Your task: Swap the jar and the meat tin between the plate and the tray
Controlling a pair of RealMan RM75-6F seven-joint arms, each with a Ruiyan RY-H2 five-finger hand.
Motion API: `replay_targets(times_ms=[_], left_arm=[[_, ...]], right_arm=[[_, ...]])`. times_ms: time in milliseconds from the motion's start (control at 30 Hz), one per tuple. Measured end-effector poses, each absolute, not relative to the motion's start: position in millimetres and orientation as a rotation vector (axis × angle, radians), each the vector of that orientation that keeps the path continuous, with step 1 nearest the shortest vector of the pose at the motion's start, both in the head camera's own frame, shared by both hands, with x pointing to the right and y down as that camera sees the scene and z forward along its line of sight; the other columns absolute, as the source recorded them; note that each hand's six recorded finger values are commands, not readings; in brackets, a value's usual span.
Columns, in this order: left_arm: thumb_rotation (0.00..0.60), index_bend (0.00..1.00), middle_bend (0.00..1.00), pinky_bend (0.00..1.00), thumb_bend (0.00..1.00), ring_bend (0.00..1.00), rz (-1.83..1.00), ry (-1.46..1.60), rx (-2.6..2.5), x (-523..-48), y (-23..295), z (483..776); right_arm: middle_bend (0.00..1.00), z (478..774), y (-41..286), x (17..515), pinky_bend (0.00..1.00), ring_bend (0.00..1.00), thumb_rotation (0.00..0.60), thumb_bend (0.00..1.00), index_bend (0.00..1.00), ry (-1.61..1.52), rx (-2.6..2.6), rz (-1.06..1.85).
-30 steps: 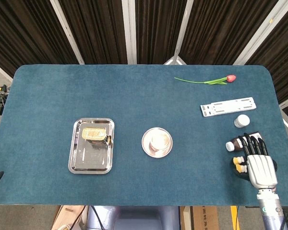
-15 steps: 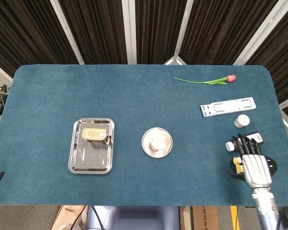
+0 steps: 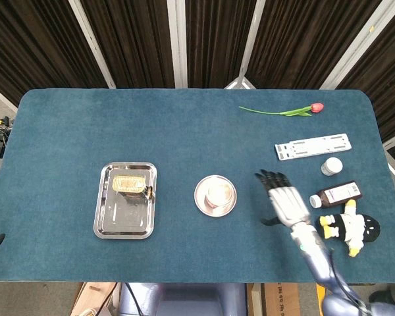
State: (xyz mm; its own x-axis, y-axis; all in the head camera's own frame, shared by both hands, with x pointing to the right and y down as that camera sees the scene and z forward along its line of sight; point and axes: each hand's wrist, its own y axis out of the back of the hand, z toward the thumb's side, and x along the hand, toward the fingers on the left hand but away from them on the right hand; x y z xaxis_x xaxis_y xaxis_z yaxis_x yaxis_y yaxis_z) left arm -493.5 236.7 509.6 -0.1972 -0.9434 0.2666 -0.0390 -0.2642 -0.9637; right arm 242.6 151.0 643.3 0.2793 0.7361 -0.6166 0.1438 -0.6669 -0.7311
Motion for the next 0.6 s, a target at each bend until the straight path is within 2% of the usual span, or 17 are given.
replay_targets(times_ms=[433, 600], left_arm=[[0.6, 0.14, 0.0, 0.0, 0.13, 0.0, -1.575, 1.252, -1.305, -500.1, 233.3, 509.3], [0.6, 0.14, 0.0, 0.0, 0.13, 0.0, -1.579, 1.263, -1.304, -502.1, 232.4, 508.7]], right_arm=[[0.01, 681.0, 132.4, 148.2, 0.0, 0.01, 0.6, 0.0, 0.01, -0.658, -2.105, 1.412], [0.11, 686.3, 126.5, 136.6, 0.0, 0.14, 0.6, 0.0, 0.1, -0.665, -2.078, 1.424]])
